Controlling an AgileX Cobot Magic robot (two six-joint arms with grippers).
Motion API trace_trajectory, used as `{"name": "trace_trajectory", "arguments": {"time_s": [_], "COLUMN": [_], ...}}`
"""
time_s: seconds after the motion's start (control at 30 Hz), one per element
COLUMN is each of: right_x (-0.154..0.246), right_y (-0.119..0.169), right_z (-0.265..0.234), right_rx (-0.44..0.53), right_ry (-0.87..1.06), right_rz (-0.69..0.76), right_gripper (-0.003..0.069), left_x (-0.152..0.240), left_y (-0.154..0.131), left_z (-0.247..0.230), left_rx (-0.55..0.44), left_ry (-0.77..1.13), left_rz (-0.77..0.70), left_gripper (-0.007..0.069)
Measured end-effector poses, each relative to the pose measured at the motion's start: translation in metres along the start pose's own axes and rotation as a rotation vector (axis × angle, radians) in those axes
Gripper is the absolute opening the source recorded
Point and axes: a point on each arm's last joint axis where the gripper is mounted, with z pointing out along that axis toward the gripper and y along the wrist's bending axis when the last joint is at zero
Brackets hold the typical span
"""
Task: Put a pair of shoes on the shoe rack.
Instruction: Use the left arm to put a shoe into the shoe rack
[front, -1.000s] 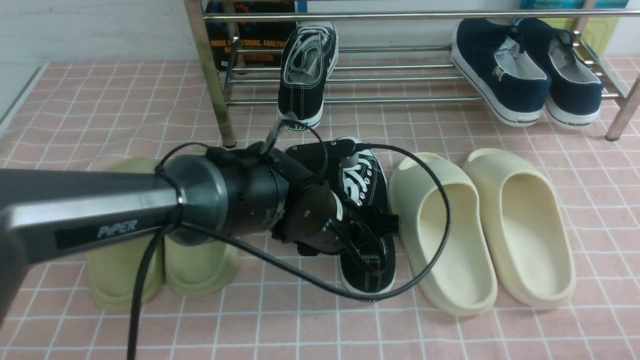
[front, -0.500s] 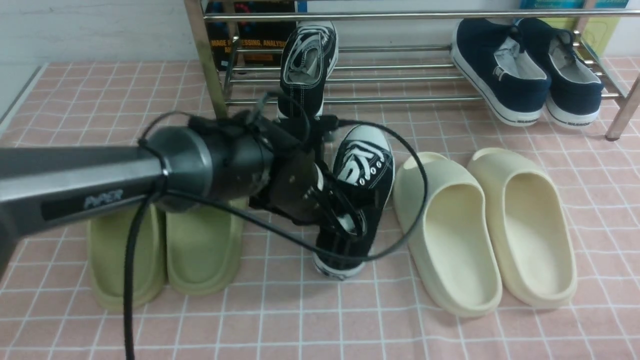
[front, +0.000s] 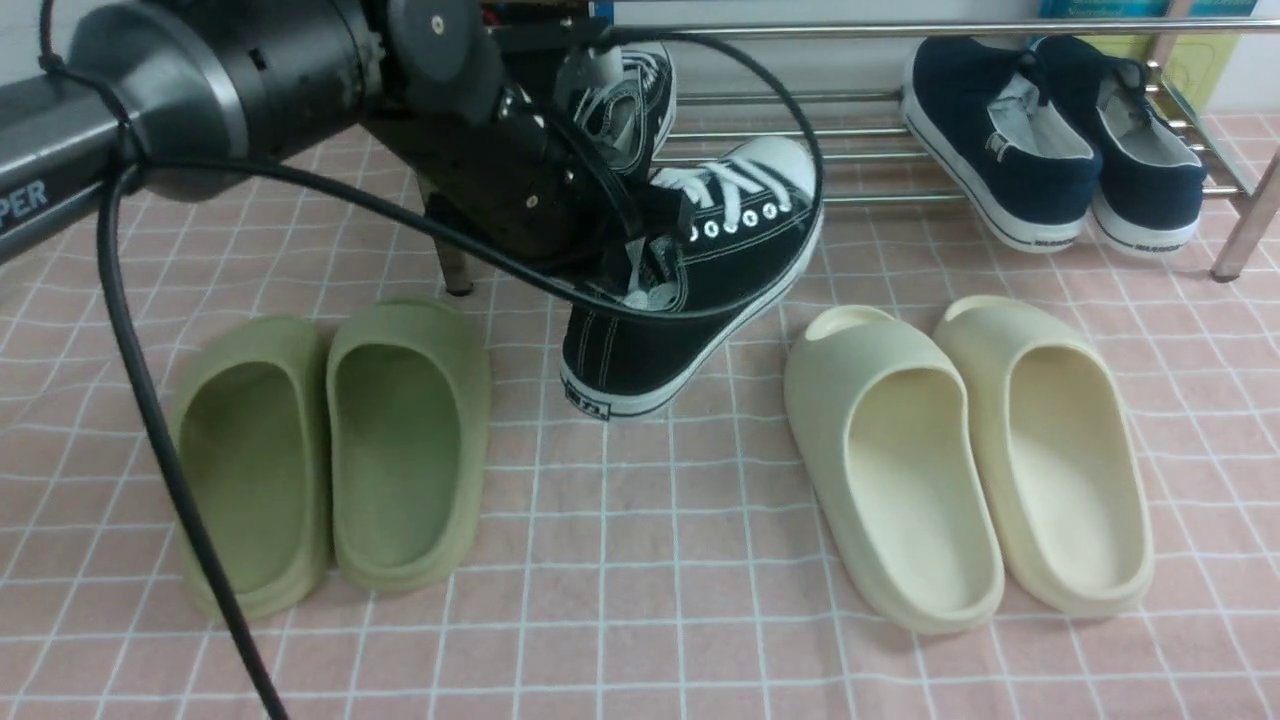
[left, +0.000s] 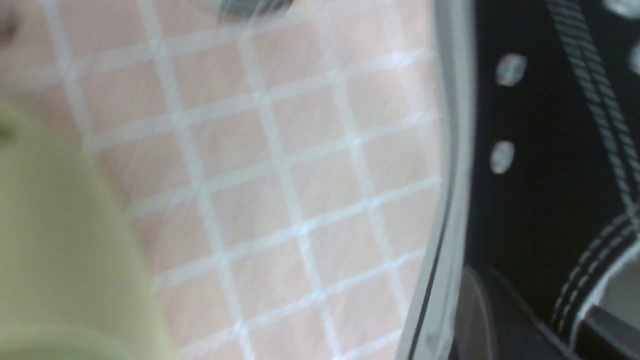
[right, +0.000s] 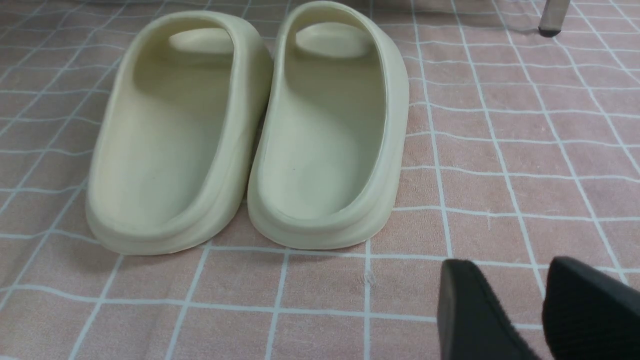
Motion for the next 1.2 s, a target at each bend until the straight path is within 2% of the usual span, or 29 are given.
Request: {"name": "trace_trajectory", "arguments": {"time_s": [0.13,0.4,0.53,0.7,1.0,1.2], "right_x": [0.0,0.0,0.0,0.0,0.0,0.0], "right_y": [0.0,0.0,0.0,0.0,0.0,0.0], "right_z": [0.0,0.0,0.0,0.0,0.0,0.0], "right_rx": [0.0,0.0,0.0,0.0,0.0,0.0], "right_ry": [0.0,0.0,0.0,0.0,0.0,0.0], "right_rz": [-0.001,-0.001,-0.001,-0.001,-0.001,-0.001], "right_gripper": [0.024,0.024,0.024,0.024,0.024,0.024], "left_x": [-0.018,-0.039,-0.045,-0.054,-0.053,-0.053], "left_y": [-0.003,0.004,0.009,0.014,0.023,0.024], "left_z": [0.007,0.063,0.088,0.106,0.131,0.139], "left_rx": [0.023,0.023,0.029,0.039,0.036,0.048], "left_ry": [-0.061,-0.125,-0.223,-0.369,-0.459,-0.483], "left_rz": [0.009,-0.071,-0.146,-0.173,-0.184,-0.22], "left_gripper": [0.0029,0.003,0.003,0.0031,0.0034,0.0067]}}
